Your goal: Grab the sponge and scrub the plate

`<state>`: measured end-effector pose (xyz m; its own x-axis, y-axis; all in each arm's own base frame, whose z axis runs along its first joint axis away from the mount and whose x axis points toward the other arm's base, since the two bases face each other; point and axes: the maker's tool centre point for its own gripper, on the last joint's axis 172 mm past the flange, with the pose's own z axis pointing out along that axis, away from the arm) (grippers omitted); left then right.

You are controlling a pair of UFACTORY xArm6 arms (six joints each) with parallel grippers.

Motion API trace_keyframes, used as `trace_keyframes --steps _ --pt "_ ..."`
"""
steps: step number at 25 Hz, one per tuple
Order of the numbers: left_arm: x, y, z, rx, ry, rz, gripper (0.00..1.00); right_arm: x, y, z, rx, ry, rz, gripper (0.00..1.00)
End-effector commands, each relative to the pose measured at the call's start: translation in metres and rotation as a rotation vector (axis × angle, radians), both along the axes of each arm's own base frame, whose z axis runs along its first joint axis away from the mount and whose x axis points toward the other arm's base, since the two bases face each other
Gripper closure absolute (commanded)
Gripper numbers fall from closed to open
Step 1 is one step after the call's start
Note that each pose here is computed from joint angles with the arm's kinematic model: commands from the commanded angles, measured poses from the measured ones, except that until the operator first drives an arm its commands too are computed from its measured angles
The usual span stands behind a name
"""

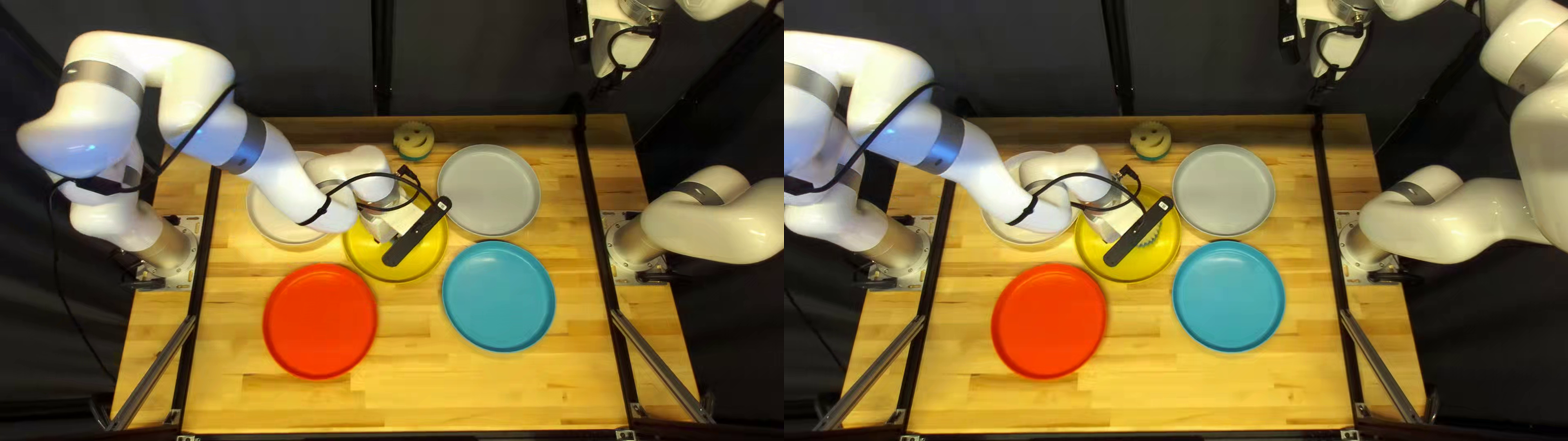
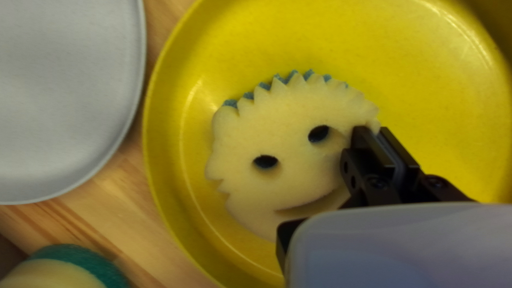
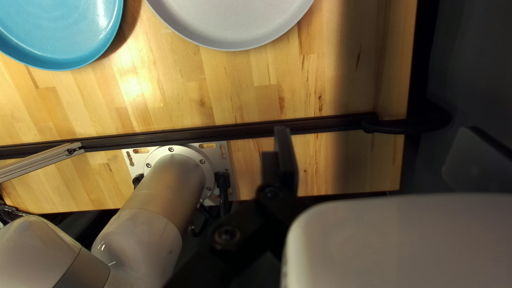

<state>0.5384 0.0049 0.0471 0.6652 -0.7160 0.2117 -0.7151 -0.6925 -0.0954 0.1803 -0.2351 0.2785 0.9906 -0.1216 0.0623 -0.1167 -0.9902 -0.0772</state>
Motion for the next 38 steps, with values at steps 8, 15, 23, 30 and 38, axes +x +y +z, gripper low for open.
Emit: trace_keyframes --steps 8,15,23,30,38 --pt "-0.039 -0.057 -0.001 0.011 -0.017 -0.006 1.0 0.0 0.0 0.0 0.0 0.0 0.0 0.0" --pt "-0.034 -0.052 -0.004 0.011 -0.013 -0.004 1.0 0.0 0.0 0.0 0.0 0.0 0.0 0.0" --pt "-0.001 -0.021 -0.002 0.014 -0.025 -0.005 1.0 0.0 0.0 0.0 0.0 0.0 0.0 0.0" --pt "0.0 -0.037 0.011 0.021 -0.06 -0.013 1.0 0.0 0.0 0.0 0.0 0.0 0.0 0.0" --pt "-0.017 -0.128 0.036 0.063 -0.117 -0.045 1.0 0.0 0.0 0.0 0.0 0.0 0.0 0.0"
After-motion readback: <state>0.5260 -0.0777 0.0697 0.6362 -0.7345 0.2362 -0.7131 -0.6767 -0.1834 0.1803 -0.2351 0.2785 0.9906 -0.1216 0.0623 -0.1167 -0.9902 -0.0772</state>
